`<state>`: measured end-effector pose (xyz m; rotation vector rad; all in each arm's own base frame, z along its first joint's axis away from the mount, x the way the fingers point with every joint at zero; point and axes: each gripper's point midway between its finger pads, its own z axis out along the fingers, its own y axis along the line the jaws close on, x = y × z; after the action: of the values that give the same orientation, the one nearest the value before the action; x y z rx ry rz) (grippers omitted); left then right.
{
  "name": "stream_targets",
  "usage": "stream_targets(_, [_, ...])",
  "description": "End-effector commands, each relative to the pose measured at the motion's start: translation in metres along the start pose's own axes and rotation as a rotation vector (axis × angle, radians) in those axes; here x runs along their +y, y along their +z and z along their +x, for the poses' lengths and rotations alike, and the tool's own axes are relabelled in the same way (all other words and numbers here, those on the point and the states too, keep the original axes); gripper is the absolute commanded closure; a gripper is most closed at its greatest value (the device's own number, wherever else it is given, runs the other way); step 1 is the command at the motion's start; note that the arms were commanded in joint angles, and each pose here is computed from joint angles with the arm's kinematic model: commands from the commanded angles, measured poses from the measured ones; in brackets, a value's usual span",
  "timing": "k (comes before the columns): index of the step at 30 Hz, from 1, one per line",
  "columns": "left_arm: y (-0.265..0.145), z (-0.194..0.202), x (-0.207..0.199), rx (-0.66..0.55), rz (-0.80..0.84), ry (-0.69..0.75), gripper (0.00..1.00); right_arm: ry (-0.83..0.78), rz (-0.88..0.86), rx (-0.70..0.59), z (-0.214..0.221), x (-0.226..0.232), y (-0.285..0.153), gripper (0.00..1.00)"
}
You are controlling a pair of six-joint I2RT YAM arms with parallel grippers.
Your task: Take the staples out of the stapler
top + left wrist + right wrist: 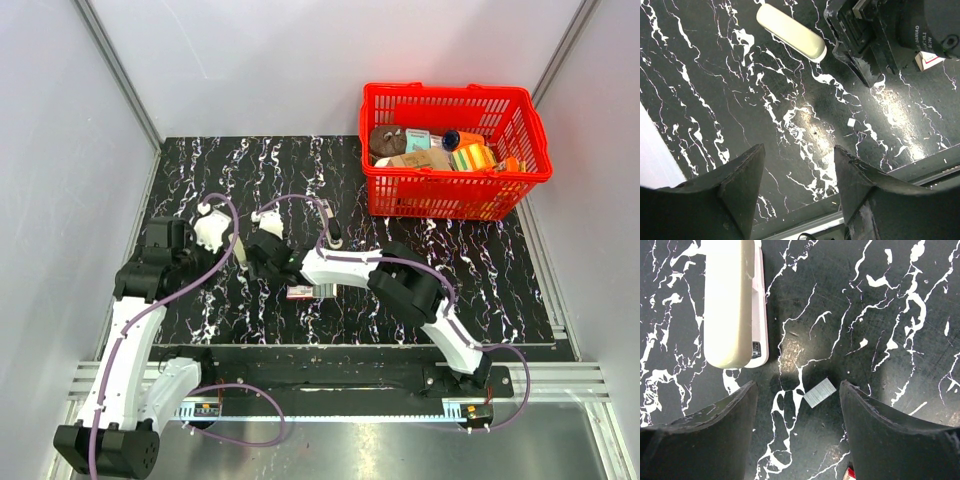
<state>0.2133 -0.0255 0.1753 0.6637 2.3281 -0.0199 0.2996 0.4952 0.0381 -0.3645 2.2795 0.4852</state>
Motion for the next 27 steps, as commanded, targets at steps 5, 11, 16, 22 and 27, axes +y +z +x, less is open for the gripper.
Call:
stream_targets(5, [-0.001, 0.002, 0.010, -0.015, -0.051, 0.016, 0.38, 0.036, 0.038, -0.040, -0.014, 0.012, -0.006, 0.30])
stream_targets(11, [0.002, 0.002, 0.010, -0.025, -0.046, 0.021, 0.38, 0.036, 0.061, -0.063, -0.008, 0.009, -0.019, 0.31])
stream_targets(16, [0.003, 0.004, 0.011, -0.025, -0.047, 0.022, 0.38, 0.024, 0.044, -0.081, -0.010, 0.018, -0.027, 0.31])
stream_targets(22, [0.002, 0.006, 0.013, -0.028, -0.058, 0.032, 0.38, 0.025, 0.038, -0.061, -0.004, 0.022, -0.025, 0.31])
stream_targets(27, [0.000, 0.008, 0.015, -0.029, -0.068, 0.035, 0.38, 0.021, 0.053, -0.045, 0.001, 0.020, -0.021, 0.31])
